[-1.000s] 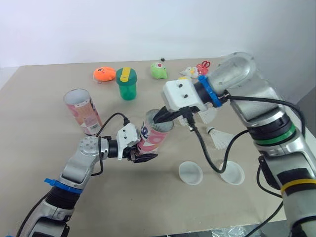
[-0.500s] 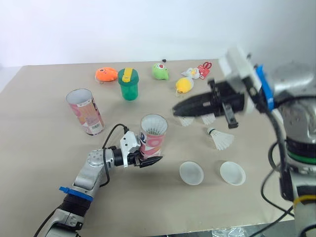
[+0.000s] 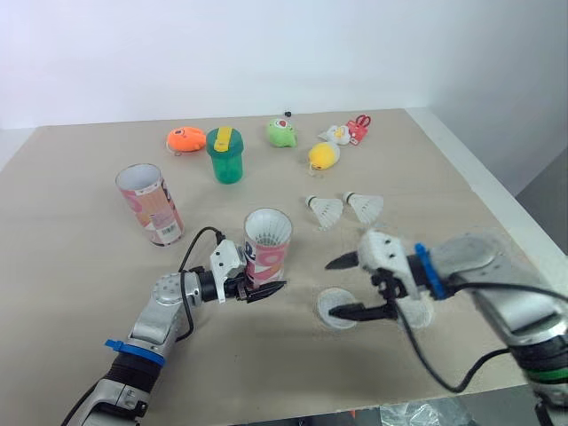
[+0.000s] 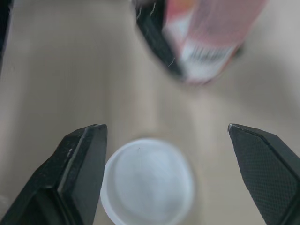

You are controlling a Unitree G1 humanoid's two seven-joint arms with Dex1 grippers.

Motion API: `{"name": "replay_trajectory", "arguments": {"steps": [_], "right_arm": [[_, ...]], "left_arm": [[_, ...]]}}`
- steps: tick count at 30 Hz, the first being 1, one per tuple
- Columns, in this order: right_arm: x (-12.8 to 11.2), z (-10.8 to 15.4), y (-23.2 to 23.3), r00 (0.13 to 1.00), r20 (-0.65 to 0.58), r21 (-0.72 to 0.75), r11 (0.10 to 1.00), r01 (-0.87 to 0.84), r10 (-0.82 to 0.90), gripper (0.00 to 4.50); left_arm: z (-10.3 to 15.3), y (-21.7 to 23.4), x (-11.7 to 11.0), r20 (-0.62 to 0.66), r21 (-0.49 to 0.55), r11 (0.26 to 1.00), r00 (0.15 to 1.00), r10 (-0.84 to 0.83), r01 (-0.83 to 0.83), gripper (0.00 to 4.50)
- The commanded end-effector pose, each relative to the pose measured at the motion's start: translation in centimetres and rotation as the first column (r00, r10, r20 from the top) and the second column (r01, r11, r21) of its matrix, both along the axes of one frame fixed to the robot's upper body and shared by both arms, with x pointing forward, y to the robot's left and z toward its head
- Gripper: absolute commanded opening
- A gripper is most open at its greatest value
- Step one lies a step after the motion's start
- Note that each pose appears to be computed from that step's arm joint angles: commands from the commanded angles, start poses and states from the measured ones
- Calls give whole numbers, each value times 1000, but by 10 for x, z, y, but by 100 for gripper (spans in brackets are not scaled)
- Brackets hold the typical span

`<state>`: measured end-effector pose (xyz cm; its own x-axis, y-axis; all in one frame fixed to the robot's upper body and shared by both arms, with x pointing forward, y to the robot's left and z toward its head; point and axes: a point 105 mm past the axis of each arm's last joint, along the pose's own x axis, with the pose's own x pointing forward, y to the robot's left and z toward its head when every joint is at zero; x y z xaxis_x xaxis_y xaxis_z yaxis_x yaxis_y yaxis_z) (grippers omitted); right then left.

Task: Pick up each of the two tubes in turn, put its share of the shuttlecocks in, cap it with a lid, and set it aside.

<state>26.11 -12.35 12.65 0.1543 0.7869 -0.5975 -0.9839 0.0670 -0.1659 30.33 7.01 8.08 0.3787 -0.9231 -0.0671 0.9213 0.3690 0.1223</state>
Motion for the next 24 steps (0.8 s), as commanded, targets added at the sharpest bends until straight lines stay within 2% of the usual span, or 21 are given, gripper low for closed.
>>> {"name": "replay_trajectory", "arguments": {"steps": [1,4,10,11,12,15,16,17,20,23,24], "right_arm": [[12,-7,-4,998,69,-35,999,16,-14,444],[22,-20,-9,996,86,-67,997,35,-29,444],[25,-27,-14,996,87,-88,996,31,-23,444],[25,-28,-14,996,86,-90,996,29,-22,391],[25,-29,-16,996,86,-98,995,29,-21,359],[25,-32,-19,996,85,-115,993,30,-20,218],[24,-32,-19,997,81,-115,993,28,-19,189],[24,-32,-19,997,79,-115,993,26,-17,133],[22,-33,-19,998,68,-117,993,19,-11,11],[21,-25,-16,998,64,-90,996,7,-1,11],[23,-15,-12,998,70,-56,998,3,1,11]], "left_arm": [[-35,7,-9,-127,68,998,992,13,-4,367],[-37,7,-10,-135,73,997,991,13,-4,367],[-46,13,-16,-161,100,995,987,23,-7,367],[-47,14,-16,-164,100,995,986,25,-8,367],[-48,15,-17,-168,104,995,985,27,-10,367],[-50,17,-17,-173,109,994,984,32,-13,367],[-50,17,-17,-174,108,994,984,32,-13,367],[-50,17,-17,-176,108,994,984,32,-13,367],[-50,16,-17,-175,109,994,984,31,-12,367],[-48,15,-15,-167,104,994,985,31,-14,367],[-47,15,-14,-164,103,995,986,31,-15,367]]}}
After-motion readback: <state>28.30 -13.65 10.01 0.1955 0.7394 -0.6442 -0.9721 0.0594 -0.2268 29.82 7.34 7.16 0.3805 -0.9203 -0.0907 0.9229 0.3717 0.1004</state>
